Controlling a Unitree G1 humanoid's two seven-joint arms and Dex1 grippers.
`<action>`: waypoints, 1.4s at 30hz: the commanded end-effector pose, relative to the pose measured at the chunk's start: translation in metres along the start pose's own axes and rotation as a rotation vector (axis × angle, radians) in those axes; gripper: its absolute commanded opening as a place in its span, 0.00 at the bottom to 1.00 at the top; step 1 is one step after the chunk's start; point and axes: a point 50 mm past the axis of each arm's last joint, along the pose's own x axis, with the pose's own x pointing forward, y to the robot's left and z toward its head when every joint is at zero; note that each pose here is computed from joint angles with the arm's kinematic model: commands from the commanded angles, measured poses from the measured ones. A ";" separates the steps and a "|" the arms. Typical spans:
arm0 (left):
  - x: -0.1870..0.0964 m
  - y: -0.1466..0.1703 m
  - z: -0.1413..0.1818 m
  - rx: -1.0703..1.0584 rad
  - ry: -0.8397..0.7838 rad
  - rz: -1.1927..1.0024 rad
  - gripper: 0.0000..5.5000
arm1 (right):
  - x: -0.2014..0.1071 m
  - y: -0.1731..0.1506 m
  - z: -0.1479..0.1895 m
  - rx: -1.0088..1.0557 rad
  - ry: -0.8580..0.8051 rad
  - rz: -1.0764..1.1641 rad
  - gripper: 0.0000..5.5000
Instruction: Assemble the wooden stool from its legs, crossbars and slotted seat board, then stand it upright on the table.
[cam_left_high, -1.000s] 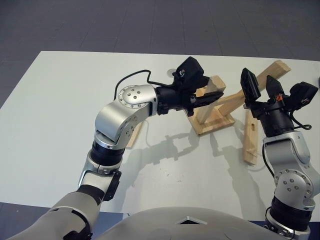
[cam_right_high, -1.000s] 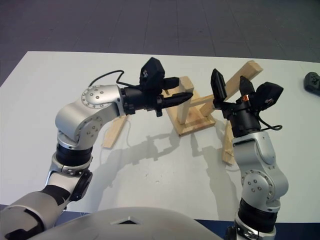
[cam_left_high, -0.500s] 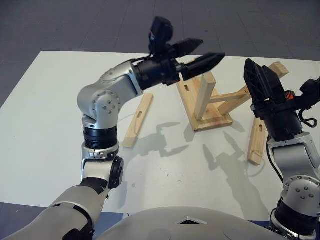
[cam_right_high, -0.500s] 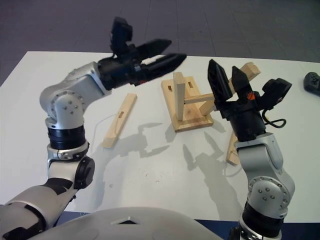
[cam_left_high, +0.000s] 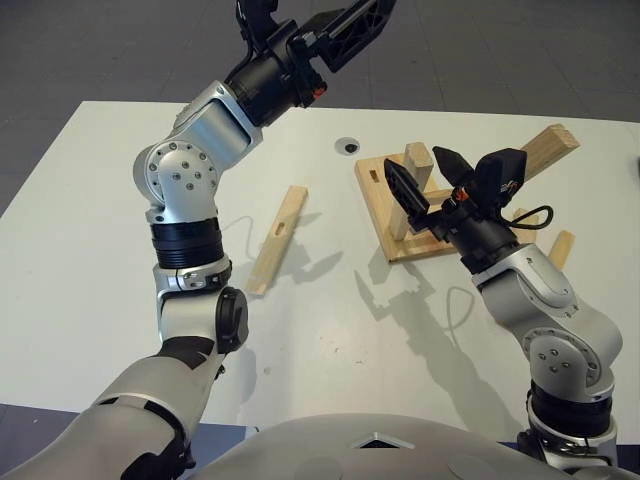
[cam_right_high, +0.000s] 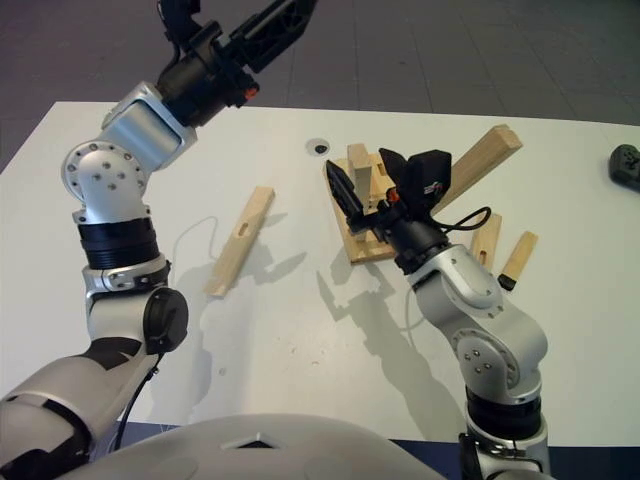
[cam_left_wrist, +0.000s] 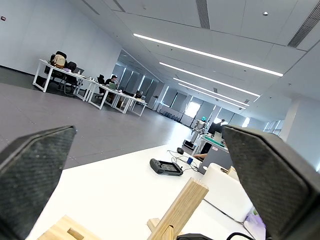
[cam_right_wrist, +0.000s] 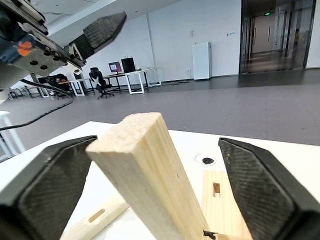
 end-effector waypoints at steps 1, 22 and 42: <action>-0.004 0.003 -0.004 0.022 0.012 0.038 0.98 | -0.001 0.001 0.006 -0.076 0.003 -0.030 0.68; -0.006 0.006 -0.015 0.073 0.052 0.072 0.98 | -0.006 -0.011 0.005 -0.149 0.067 -0.101 0.22; -0.010 0.018 -0.024 0.089 0.100 0.091 0.98 | -0.041 -0.102 0.032 -0.656 0.366 0.286 0.19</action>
